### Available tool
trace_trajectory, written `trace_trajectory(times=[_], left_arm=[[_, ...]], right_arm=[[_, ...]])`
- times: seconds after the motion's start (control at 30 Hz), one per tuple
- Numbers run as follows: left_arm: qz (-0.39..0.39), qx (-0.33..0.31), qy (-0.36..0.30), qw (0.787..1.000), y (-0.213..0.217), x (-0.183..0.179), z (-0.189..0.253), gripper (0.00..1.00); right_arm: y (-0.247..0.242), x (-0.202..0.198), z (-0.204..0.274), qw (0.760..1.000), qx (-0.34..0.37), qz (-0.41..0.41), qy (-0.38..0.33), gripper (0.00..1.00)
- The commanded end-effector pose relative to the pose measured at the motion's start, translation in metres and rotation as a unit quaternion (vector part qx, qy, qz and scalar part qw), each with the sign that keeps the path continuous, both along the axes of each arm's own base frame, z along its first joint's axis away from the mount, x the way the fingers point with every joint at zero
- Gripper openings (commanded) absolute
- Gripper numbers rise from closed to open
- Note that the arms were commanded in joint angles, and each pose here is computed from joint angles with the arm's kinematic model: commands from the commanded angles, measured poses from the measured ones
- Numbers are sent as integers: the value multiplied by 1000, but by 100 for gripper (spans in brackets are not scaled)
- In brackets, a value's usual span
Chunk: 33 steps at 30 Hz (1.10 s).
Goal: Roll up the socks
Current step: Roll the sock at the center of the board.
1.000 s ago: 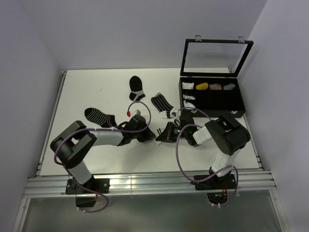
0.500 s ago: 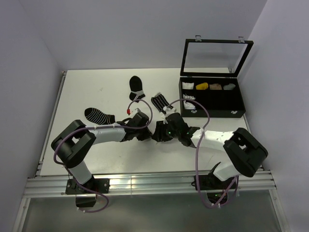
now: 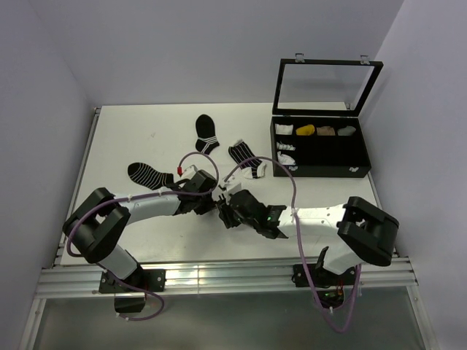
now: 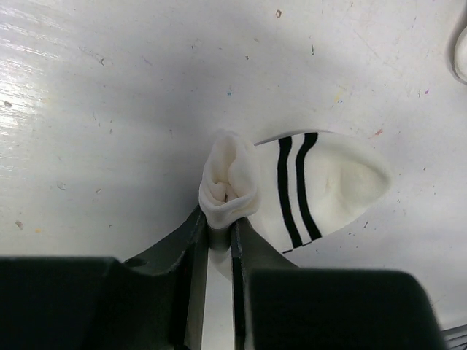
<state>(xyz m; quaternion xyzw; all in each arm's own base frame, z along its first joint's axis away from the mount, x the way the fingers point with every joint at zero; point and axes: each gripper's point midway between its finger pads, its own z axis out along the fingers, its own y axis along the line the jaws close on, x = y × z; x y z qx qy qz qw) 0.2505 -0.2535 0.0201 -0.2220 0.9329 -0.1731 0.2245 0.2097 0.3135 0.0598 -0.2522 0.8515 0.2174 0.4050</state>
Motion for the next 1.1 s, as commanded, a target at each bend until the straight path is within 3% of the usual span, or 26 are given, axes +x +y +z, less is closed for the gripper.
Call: trace_trajectory(times=[0.0,0.37,0.53,0.77,0.83,0.9,1.07], left_arm=[[3,106,57,993,50,-30,-33,0],[-9,94,59,994,42,-26,-34,0],[-6,82,63,995,44,-27,-37,0],[7,58,67,996,47,-22,-38,0],[6,58,70,996,46,-22,-38,0],[7,56,69,996,44,-20,-36,0],[5,51,80,996,38,-18,-33,0]], right_arm=[[21,15,24,997,1,7,-74,50],[41,10,2,993,-57,25,-104,50],[41,3,2,994,-28,30,-98,50],[-5,12,28,989,27,-62,-129,50],[-12,12,33,987,37,-76,-137,54],[-11,10,33,987,40,-65,-139,57],[10,2,29,989,12,-8,-148,53]])
